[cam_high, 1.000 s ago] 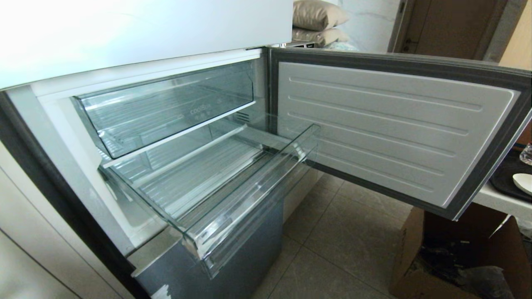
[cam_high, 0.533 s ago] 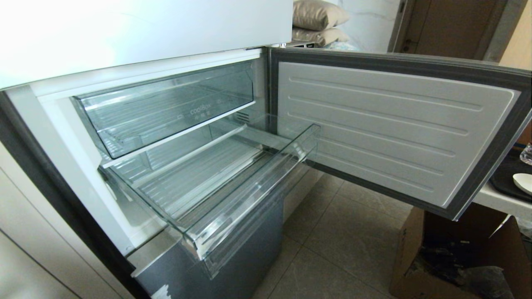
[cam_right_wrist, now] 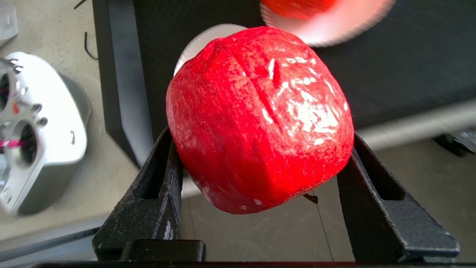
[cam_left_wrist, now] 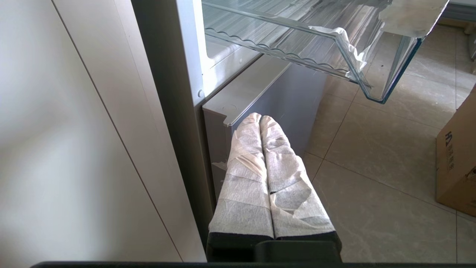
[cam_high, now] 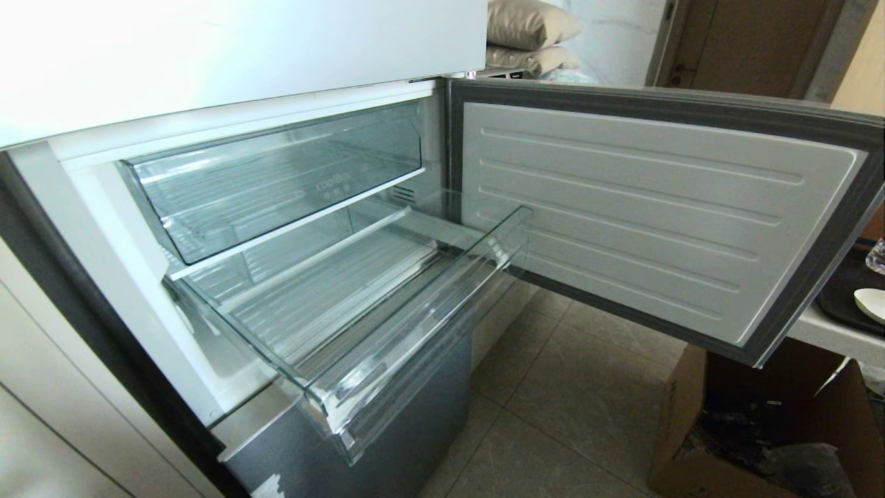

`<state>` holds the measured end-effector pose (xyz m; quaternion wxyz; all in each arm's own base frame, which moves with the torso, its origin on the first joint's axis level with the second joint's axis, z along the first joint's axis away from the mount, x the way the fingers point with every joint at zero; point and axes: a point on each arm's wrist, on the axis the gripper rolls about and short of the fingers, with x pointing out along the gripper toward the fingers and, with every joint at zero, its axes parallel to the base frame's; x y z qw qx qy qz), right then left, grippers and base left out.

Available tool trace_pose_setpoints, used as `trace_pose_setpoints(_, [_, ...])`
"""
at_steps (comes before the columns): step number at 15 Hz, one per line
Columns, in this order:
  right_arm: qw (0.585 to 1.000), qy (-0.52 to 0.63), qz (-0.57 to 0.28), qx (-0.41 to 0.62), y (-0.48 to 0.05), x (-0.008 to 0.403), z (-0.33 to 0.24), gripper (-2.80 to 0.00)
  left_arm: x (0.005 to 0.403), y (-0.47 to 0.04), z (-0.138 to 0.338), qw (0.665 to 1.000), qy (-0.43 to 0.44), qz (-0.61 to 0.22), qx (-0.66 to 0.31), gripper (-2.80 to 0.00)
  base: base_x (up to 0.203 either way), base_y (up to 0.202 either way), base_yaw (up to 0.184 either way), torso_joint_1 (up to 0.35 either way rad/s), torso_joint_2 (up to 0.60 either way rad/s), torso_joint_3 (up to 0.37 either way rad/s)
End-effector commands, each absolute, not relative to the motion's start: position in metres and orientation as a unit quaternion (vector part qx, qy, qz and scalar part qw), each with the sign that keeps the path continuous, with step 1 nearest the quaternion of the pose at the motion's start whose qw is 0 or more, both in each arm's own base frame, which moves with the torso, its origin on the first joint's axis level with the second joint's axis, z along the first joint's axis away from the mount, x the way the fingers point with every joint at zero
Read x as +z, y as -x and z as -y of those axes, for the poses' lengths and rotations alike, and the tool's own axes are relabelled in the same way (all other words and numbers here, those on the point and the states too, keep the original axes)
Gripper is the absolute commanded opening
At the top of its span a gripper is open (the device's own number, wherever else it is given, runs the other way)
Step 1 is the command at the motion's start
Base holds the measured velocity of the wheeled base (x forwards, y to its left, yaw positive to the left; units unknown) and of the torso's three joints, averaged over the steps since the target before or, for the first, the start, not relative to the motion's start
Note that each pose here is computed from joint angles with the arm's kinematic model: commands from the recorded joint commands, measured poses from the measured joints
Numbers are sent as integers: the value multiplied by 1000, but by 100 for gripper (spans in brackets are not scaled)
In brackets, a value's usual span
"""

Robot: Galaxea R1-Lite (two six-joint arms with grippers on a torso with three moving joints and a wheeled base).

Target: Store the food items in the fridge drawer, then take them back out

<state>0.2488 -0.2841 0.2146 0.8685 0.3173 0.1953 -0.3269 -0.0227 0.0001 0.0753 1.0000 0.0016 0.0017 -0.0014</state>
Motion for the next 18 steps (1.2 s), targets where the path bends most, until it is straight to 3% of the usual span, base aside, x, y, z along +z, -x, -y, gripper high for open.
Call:
trace_pose_setpoints(1, [866,-325,-207,-320,-267,197,297,-280,75,23,0,1000,-2,-2,-2,-280,0,0,0,0,0,0])
trace_pose_setpoints(12, [873,-320,-223,-292,-305,182,304,-280,75,23,0,1000,-2,-2,-1,-280,0,0,0,0,0,0])
trace_pose_setpoints(13, [873,-321,-223,-292,-306,182,305,0,75,23,0,1000,-2,-2,-1,-280,0,0,0,0,0,0])
trace_pose_setpoints(18, [876,-320,-213,-291,-307,188,304,0,75,23,0,1000,-2,-2,-1,-280,0,0,0,0,0,0])
